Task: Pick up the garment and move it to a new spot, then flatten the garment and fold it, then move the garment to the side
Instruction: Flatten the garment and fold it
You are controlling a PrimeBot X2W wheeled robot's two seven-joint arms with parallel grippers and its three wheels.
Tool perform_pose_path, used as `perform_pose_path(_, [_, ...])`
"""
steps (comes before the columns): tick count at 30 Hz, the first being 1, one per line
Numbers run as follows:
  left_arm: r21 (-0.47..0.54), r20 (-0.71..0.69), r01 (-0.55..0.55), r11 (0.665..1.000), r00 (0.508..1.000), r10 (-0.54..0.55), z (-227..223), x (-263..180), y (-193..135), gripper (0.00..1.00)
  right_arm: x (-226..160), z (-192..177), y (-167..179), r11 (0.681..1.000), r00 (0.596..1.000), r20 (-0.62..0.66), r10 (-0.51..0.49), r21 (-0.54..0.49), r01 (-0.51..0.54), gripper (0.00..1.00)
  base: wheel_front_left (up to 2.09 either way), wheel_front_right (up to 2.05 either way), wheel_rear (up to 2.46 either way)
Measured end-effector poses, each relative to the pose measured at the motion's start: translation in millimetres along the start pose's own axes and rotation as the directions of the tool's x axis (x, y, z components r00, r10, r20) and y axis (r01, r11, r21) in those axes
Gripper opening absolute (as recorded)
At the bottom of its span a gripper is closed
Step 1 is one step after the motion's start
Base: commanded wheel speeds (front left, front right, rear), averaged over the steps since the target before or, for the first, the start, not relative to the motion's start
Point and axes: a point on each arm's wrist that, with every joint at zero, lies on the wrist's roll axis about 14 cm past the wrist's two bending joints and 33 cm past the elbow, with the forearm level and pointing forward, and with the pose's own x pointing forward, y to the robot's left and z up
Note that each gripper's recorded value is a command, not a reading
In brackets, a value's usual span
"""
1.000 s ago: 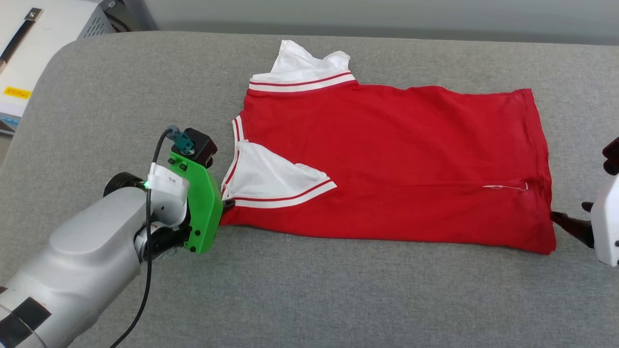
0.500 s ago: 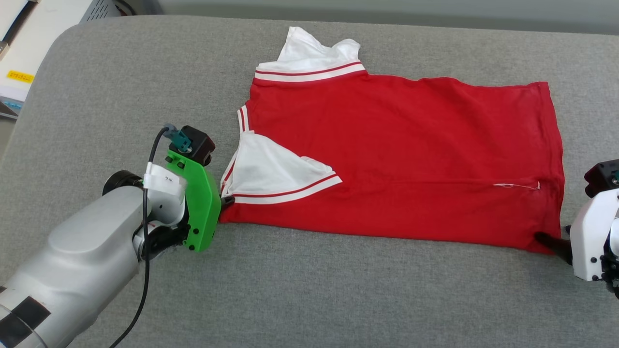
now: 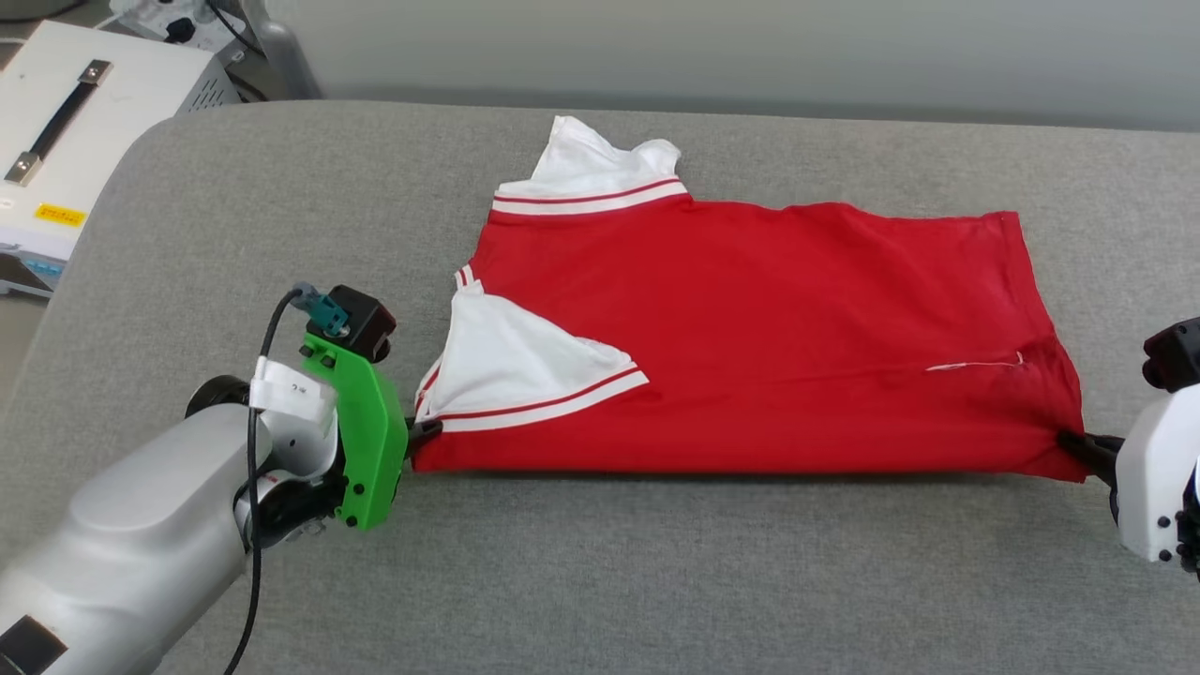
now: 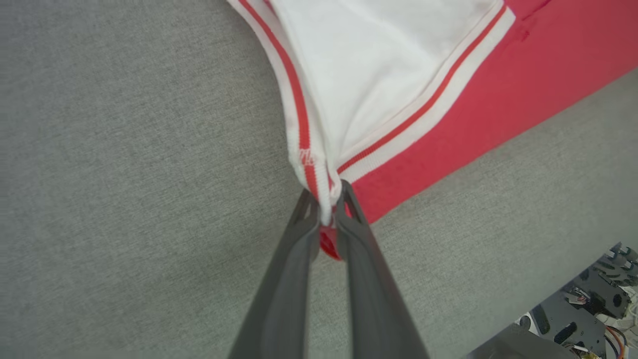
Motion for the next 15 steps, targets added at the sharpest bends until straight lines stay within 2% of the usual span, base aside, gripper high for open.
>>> perform_pose_path(7, [0.032,0.035,0.021,0.999,0.999,-0.022,-5,-20,-17,0.00,-28,-3,5,1.000,0.998,0.056,0.003,0.001,-0.003,0.00,0.00,0.00,0.00])
perform_pose_path(15, [-0.008,-0.025,0.026,1.000,0.999,-0.027,-46,-22,-26,0.00,-34,-42,9,0.997,1.000,0.010,0.000,0.082,-0.001,0.00,0.00,0.00,0.00])
